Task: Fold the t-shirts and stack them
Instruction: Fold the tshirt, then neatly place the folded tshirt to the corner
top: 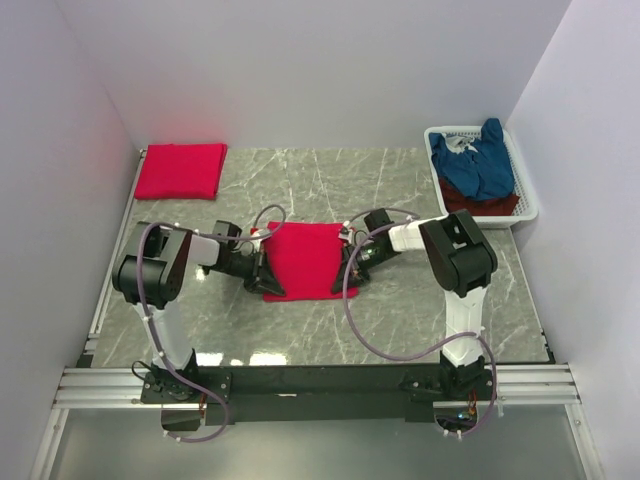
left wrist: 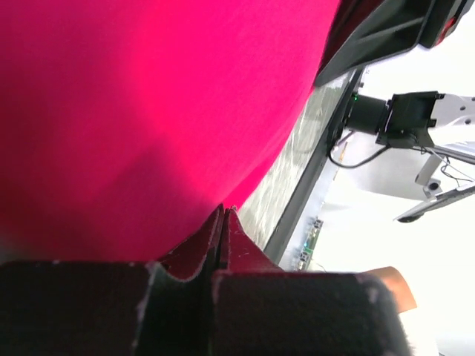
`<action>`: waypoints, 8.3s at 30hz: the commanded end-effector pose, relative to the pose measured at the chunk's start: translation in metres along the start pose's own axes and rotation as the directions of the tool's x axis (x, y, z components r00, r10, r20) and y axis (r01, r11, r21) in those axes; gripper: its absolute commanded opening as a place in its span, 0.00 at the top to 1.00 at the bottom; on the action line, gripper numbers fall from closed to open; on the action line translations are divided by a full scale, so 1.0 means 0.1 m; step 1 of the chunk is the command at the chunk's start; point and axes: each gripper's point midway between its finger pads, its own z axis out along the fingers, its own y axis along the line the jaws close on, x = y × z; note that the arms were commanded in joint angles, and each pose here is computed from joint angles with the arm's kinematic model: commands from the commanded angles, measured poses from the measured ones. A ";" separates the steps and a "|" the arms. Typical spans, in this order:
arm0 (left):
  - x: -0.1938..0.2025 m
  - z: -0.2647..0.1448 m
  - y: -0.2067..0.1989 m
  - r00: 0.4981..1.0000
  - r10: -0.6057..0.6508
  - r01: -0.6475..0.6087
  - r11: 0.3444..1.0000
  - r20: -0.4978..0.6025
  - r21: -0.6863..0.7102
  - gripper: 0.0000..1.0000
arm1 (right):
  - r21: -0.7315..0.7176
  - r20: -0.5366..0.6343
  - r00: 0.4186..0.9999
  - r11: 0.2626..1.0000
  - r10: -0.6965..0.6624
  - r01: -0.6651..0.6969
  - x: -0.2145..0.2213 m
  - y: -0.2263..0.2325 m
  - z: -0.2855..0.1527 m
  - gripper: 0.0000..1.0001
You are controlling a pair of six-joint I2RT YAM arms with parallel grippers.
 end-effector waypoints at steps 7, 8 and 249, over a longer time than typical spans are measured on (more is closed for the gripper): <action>-0.24 -0.54 -0.12 0.986 0.145 -0.143 0.989 0.076 -0.031 0.99 | 0.209 -0.107 0.989 0.970 -0.106 0.127 0.43 -0.08 -0.47 1.00; -0.30 -0.57 -0.21 0.981 0.172 -0.171 0.985 0.093 -0.017 0.99 | 0.209 -0.102 0.988 0.969 -0.112 0.131 0.40 -0.07 -0.51 1.00; -4.05 -3.49 -0.65 0.396 0.855 0.097 0.323 0.334 -0.941 1.00 | 0.494 0.058 0.763 0.683 -0.644 0.538 -0.74 1.03 -0.50 0.09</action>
